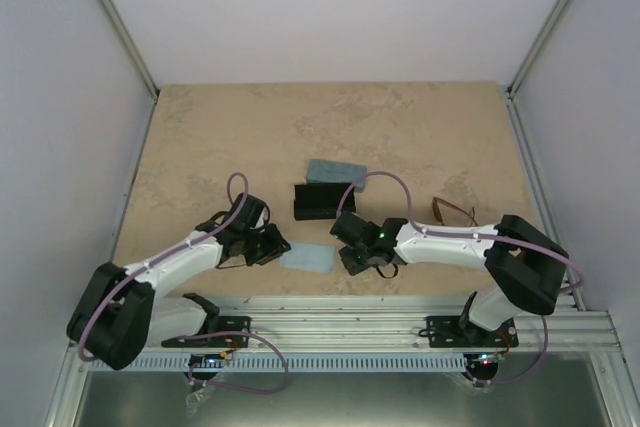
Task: Organize the sunglasses
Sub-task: Adjust the glasses cleaning cloth at the center of the board.
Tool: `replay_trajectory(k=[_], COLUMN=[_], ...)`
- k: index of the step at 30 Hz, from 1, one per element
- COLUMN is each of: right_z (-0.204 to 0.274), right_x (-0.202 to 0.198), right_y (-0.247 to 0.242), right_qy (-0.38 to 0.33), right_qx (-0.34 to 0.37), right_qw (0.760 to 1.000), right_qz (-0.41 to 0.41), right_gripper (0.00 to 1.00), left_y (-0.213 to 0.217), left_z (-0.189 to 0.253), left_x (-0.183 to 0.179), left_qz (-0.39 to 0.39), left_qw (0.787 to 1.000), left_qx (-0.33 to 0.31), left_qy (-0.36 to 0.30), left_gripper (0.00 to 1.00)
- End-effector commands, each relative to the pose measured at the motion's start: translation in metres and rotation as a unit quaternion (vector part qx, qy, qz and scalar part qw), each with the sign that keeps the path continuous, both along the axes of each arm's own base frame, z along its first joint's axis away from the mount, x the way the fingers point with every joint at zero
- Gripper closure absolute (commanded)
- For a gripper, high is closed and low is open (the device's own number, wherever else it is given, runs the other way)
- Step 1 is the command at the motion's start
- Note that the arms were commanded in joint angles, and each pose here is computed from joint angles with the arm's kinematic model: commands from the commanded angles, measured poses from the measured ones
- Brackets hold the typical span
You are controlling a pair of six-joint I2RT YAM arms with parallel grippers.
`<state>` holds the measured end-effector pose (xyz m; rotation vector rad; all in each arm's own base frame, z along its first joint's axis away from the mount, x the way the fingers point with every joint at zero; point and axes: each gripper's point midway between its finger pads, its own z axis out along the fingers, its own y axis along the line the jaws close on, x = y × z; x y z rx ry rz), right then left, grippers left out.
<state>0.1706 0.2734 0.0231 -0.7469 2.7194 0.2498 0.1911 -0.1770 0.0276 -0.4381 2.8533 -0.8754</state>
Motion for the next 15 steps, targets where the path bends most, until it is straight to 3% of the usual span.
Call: replay_trajectory(k=[1,9,15], right_z=[0.023,0.011,-0.002], right_x=[0.014,0.01,0.006], right_y=[-0.001,0.04,0.052], right_qy=[-0.049,-0.028,-0.02], right_qx=[-0.02,0.005,-0.011], right_qw=[0.998,0.999,1.0], right_qz=[-0.033,-0.019,-0.003], right_gripper=[0.64,0.57,0.58], left_y=[0.011,0.032,0.028], left_z=[0.022,-0.001,-0.003], left_x=[0.008,0.006,0.008], left_qz=[0.019,0.032,0.023], left_qw=[0.999,0.995,0.995], left_qx=[0.03,0.099,0.095], left_qy=[-0.024,-0.006,-0.008], left_gripper=[0.66,0.63,0.62])
